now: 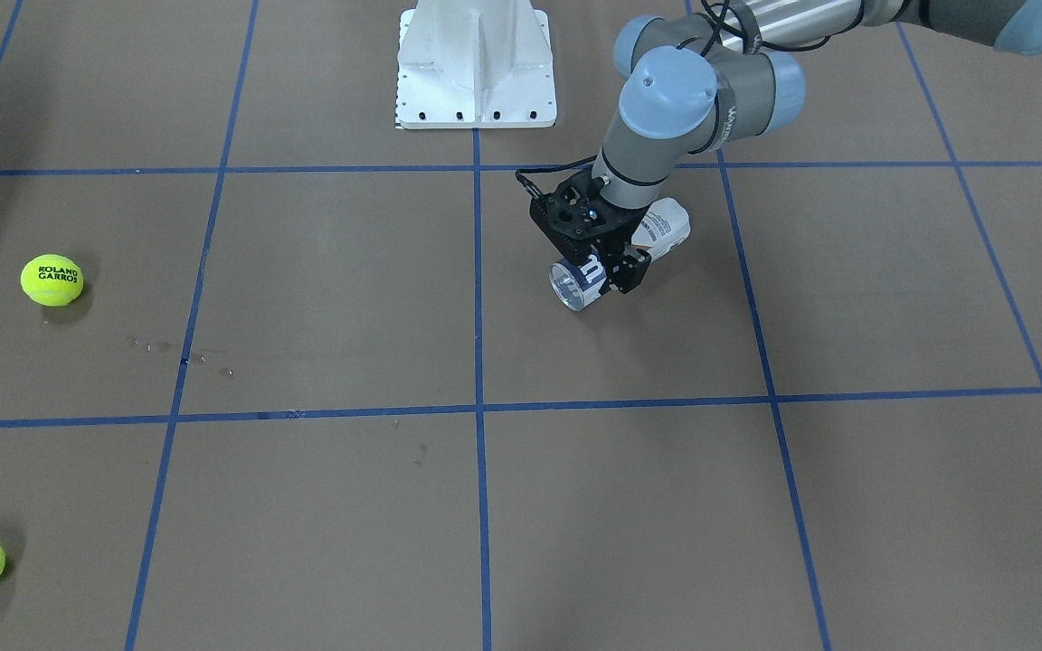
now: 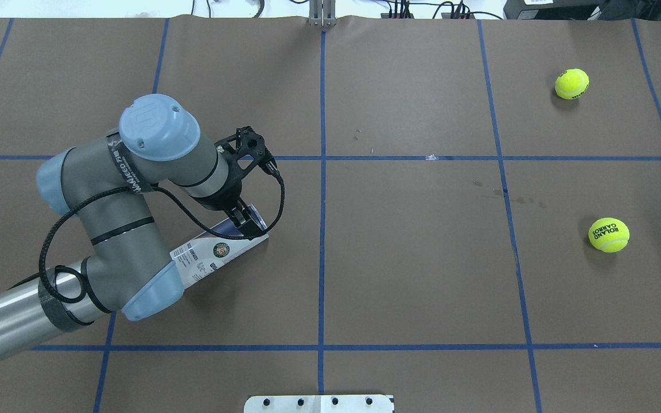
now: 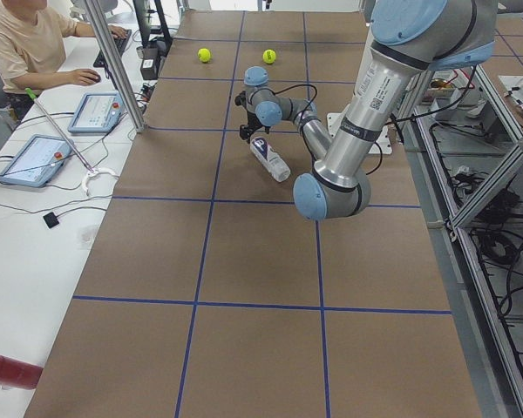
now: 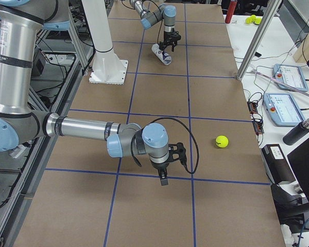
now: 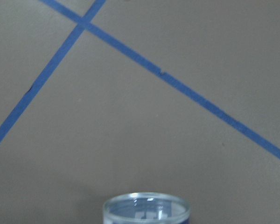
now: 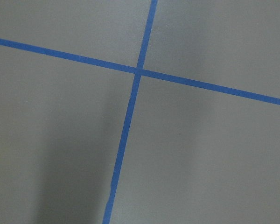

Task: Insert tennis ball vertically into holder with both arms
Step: 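Drag the can toward the robot with the left gripper, adjusting grip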

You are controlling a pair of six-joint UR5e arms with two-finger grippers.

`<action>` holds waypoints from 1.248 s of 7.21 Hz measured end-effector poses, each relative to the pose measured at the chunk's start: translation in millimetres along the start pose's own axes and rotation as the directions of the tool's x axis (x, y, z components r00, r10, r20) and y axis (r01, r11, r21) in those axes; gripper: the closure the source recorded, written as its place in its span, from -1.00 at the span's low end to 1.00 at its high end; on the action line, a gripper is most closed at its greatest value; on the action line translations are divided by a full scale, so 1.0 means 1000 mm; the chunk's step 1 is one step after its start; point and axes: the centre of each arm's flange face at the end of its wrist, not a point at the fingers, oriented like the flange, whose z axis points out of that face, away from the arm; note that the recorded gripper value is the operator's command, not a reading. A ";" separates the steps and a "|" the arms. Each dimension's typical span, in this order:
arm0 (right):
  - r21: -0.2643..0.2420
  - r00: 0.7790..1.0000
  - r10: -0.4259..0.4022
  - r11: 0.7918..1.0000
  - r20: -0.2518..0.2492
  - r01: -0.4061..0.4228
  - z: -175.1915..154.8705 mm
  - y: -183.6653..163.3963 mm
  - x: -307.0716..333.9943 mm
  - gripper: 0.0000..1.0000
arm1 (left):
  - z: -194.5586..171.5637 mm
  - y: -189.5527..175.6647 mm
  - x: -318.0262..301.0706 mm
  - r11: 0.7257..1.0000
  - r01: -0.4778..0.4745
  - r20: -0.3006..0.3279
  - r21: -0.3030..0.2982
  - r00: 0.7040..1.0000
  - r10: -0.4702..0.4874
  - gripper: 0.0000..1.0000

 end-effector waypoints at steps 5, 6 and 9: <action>-0.004 1.000 0.003 1.000 0.002 -0.003 0.002 0.001 0.001 -0.99 | 0.023 -0.009 0.010 0.997 0.076 -0.008 -0.026 0.997 -0.076 -1.00; -0.005 1.000 0.005 1.000 0.002 -0.005 0.002 0.002 0.002 -0.99 | 0.032 -0.014 0.008 0.996 0.079 -0.005 -0.035 0.997 -0.079 -1.00; -0.007 1.000 0.006 1.000 0.002 -0.006 0.003 0.002 0.002 -0.99 | 0.056 -0.019 -0.002 0.996 0.079 -0.004 -0.039 0.997 -0.079 -0.99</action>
